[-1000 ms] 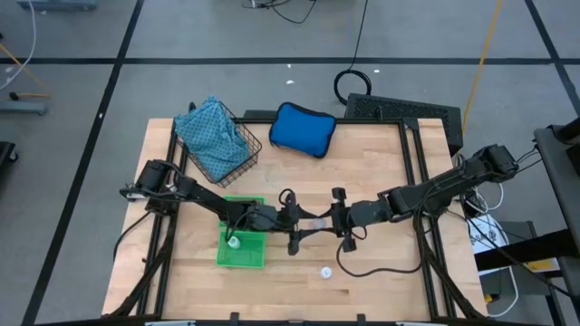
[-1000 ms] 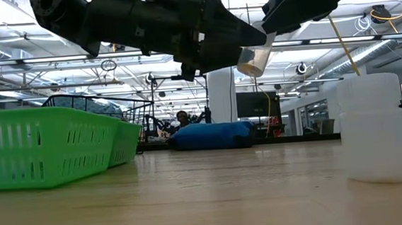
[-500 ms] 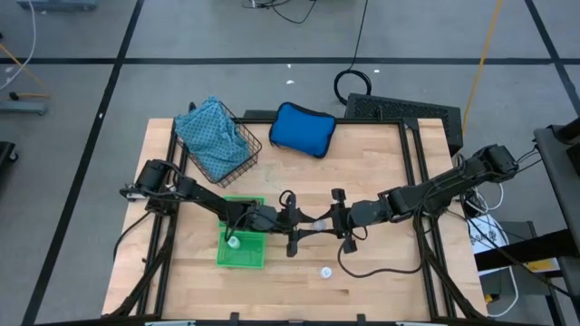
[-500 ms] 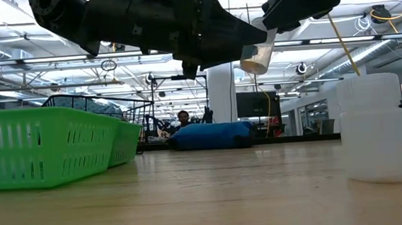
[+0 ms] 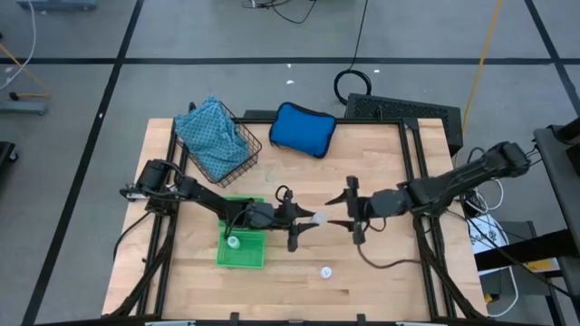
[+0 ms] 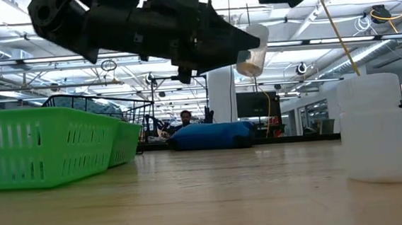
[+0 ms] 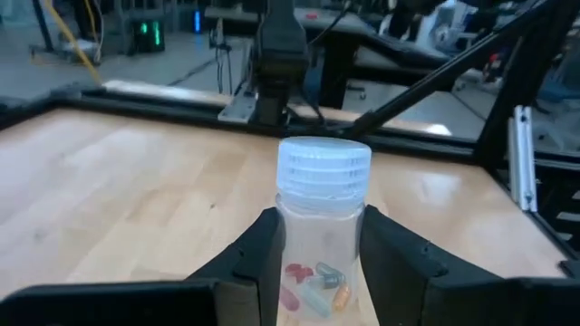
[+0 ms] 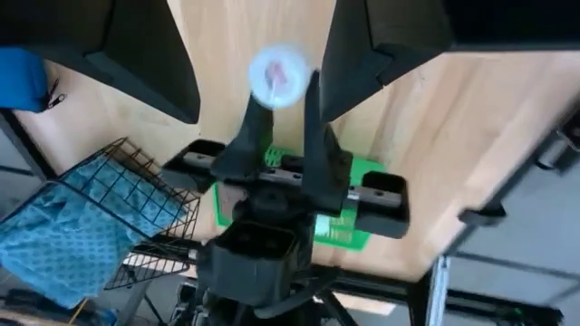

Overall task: Pick & Place Medicine items
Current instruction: Put the right white pill bottle into the bottom green basket

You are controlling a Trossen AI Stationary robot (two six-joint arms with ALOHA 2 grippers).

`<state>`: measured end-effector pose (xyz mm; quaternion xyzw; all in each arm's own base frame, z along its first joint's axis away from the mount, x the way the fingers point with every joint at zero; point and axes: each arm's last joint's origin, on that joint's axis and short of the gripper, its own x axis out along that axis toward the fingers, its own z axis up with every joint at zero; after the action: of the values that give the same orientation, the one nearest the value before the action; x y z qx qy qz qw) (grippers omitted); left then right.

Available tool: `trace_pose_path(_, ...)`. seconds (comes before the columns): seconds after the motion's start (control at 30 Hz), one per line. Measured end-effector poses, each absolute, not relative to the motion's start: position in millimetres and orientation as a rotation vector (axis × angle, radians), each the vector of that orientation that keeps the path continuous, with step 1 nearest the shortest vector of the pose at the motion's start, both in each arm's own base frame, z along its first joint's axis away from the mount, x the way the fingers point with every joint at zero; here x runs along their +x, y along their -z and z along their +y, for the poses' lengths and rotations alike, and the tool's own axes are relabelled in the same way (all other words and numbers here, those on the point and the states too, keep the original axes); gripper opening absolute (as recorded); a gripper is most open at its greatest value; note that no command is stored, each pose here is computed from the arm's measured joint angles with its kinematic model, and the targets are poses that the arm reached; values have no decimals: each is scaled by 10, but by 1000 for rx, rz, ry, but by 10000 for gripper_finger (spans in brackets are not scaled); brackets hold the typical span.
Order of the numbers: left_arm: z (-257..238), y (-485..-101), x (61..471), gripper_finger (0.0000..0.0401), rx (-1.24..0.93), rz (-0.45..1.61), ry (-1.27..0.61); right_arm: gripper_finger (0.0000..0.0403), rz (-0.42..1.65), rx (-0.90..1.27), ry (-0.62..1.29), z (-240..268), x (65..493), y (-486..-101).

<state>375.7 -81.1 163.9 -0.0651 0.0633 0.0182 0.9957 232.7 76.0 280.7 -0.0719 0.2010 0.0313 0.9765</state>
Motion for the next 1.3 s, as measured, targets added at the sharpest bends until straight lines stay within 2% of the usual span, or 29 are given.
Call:
trace_pose_path(0.23, -879, -1536, 3519, 125, -80, 25, 10, 211, 385, -108, -60, 739, 2265, -2763)
trace_pose_path(0.43, -909, -1495, 3461, 124, -95, 29, 6, 205, 288, -29, -52, 752, 2322, -2406)
trace_pose_path(0.7, -927, -1649, 3454, 124, -62, -124, 54, 206, 115, 3, -58, 775, 2388, -2034)
trace_pose_path(0.83, -898, -1662, 3461, 122, -63, -137, 68, 221, 72, 27, -85, 807, 2471, -1964)
trace_pose_path(0.93, -882, -1665, 3465, 122, -66, -140, 66, 247, 53, 64, -147, 825, 2538, -1893)
trace_pose_path(1.1, -881, -1688, 3466, 122, -71, -161, 86, 289, 80, 82, -135, 829, 2670, -1782)
trace_pose_path(1.2, -882, -1691, 3467, 122, -72, -163, 89, 295, 45, 86, -131, 834, 2739, -1805)
trace_pose_path(1.3, -884, -1696, 3467, 122, -73, -167, 95, 282, 15, 81, -124, 832, 2797, -1839)
